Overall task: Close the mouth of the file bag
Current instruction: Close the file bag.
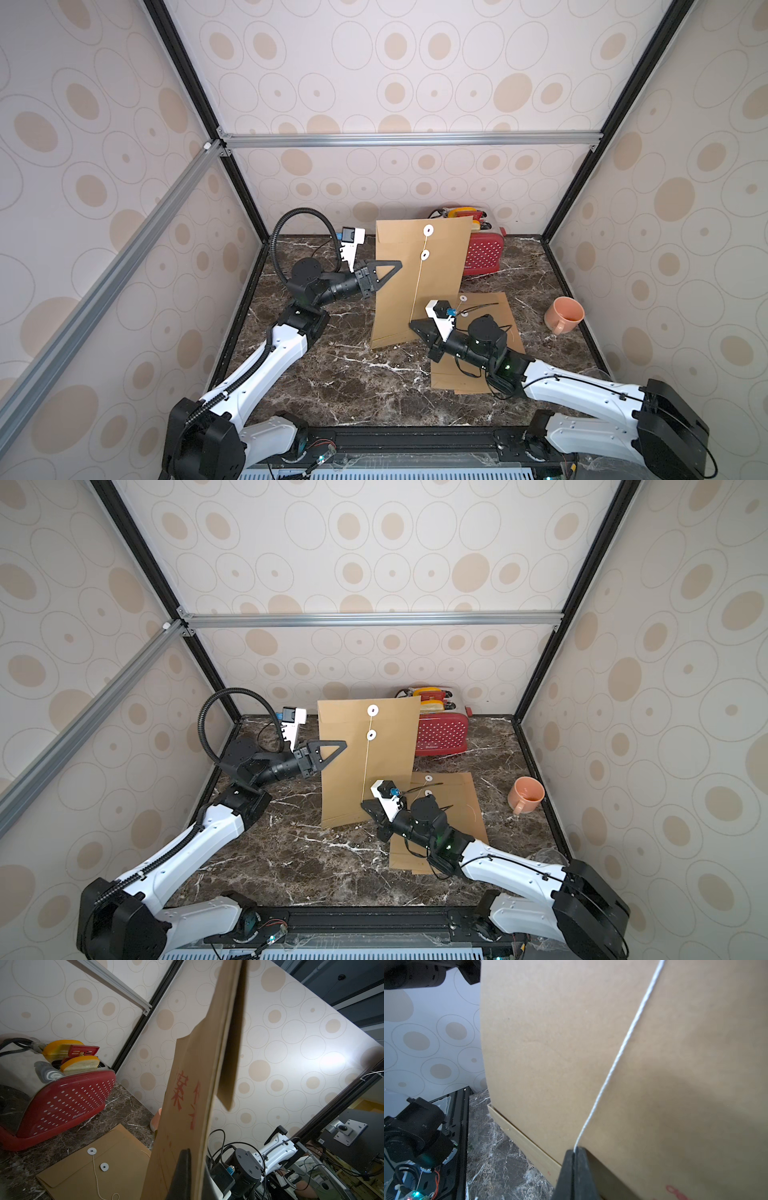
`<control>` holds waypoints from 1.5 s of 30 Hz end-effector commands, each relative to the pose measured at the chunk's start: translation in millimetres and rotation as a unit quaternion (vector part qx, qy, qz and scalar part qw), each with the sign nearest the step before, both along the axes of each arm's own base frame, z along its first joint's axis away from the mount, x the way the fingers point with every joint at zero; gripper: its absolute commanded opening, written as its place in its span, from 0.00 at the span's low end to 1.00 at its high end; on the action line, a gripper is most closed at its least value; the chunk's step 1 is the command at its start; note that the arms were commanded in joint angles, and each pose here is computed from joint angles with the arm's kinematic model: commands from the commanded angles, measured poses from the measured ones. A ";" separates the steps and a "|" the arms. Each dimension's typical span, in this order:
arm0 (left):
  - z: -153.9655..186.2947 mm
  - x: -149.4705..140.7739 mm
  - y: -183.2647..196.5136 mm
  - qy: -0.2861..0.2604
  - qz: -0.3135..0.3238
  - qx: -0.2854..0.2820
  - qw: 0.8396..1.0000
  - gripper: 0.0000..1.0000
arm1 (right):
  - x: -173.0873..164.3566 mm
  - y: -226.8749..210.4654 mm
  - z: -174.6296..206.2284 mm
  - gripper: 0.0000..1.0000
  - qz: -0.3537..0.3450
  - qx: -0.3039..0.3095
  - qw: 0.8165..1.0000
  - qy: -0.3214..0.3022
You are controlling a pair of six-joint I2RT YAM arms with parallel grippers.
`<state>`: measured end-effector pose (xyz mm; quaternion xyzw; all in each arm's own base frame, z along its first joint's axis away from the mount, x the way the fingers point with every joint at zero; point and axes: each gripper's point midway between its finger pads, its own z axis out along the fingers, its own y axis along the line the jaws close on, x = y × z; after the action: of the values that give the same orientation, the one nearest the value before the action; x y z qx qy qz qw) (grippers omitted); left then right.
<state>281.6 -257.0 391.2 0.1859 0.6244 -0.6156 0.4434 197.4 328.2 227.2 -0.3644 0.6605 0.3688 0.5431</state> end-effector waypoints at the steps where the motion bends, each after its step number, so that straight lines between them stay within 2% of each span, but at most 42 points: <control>1: 33.1 -13.4 -0.1 -0.040 -0.025 -0.024 0.999 0.00 | 5.6 -14.6 -0.1 0.00 -0.039 -0.002 0.999 0.002; 5: 34.0 -14.8 -1.0 -0.038 -0.033 -0.023 0.998 0.00 | 24.2 -36.3 -6.7 0.00 -0.087 -0.011 0.995 0.049; 8: 33.4 -15.0 -1.5 -0.038 -0.034 -0.021 0.998 0.00 | 32.6 -48.0 -2.4 0.00 -0.091 0.007 0.992 0.082; 13: 22.7 -12.6 -2.0 -0.037 -0.025 0.013 0.999 0.00 | 35.6 -69.5 4.3 0.00 -0.115 -0.008 0.989 0.088; 19: 18.8 -15.5 -5.4 -0.040 -0.038 0.025 0.998 0.00 | 39.4 -96.5 18.9 0.00 -0.133 -0.020 0.986 0.098; 22: 14.3 -17.1 -8.3 -0.041 -0.043 0.037 0.998 0.00 | 48.9 -110.8 32.9 0.00 -0.149 -0.040 0.983 0.098; 29: 10.0 -18.4 -9.3 -0.045 -0.039 0.048 0.997 0.00 | 81.6 -130.5 54.3 0.00 -0.149 -0.056 0.976 0.148; 38: 5.4 -17.4 -11.0 -0.045 -0.034 0.058 0.997 0.00 | 105.4 -146.3 76.5 0.00 -0.161 -0.108 0.969 0.151; 45: -1.6 -12.2 -8.8 -0.039 -0.016 0.077 0.996 0.00 | 117.2 -160.2 88.9 0.00 -0.179 -0.099 0.967 0.152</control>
<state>273.8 -267.7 364.2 0.2335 0.6683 -0.5762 0.4085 319.2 170.5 311.3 -0.2240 0.8223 0.2492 0.4599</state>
